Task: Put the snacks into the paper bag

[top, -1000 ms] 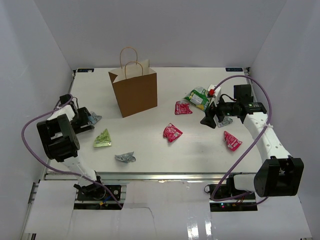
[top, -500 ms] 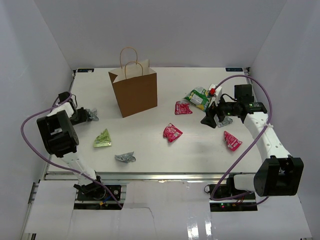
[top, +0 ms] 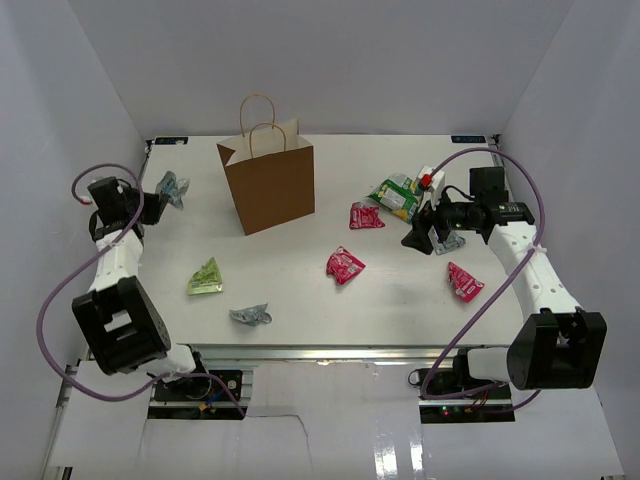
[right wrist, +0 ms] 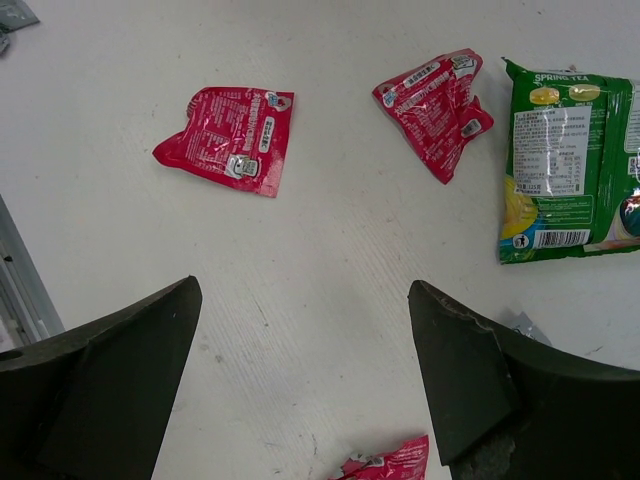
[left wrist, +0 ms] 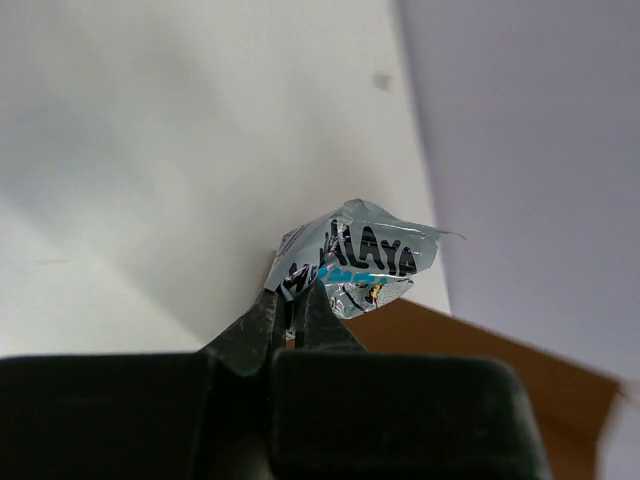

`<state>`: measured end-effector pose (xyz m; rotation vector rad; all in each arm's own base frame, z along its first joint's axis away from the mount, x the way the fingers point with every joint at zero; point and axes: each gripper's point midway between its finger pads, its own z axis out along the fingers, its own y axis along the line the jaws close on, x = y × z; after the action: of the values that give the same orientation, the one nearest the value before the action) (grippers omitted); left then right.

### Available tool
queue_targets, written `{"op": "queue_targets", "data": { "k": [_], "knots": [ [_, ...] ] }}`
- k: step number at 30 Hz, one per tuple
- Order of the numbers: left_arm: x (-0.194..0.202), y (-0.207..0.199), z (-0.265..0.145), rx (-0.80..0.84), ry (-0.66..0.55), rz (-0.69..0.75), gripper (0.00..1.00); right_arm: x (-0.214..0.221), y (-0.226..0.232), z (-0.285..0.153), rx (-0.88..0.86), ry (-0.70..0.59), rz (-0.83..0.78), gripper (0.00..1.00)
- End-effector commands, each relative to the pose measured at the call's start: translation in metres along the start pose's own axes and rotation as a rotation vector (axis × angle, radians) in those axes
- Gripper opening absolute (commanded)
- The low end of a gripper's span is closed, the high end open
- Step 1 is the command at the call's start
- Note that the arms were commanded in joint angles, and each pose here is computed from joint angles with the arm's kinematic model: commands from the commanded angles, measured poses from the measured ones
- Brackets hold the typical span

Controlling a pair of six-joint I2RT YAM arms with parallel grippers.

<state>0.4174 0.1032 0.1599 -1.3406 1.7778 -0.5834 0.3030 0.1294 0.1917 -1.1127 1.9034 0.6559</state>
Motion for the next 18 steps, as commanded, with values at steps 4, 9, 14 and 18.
{"op": "queue_targets", "data": {
  "k": [4, 9, 14, 18],
  "knots": [
    [0.01, -0.161, -0.104, 0.659, -0.053, 0.502, 0.0, -0.02, -0.003, -0.003, -0.02, -0.046, -0.033, 0.9],
    [0.033, -0.222, -0.149, 0.82, -0.123, 0.701, 0.0, -0.025, -0.003, -0.002, -0.039, -0.059, -0.031, 0.9],
    [0.062, -0.27, -0.165, 0.944, -0.128, 0.859, 0.0, -0.026, 0.0, -0.002, -0.052, -0.068, -0.026, 0.9],
    [0.078, -0.284, -0.136, 0.897, -0.122, 0.94, 0.0, -0.029, 0.001, -0.003, -0.051, -0.074, -0.03, 0.9]
  ]
}}
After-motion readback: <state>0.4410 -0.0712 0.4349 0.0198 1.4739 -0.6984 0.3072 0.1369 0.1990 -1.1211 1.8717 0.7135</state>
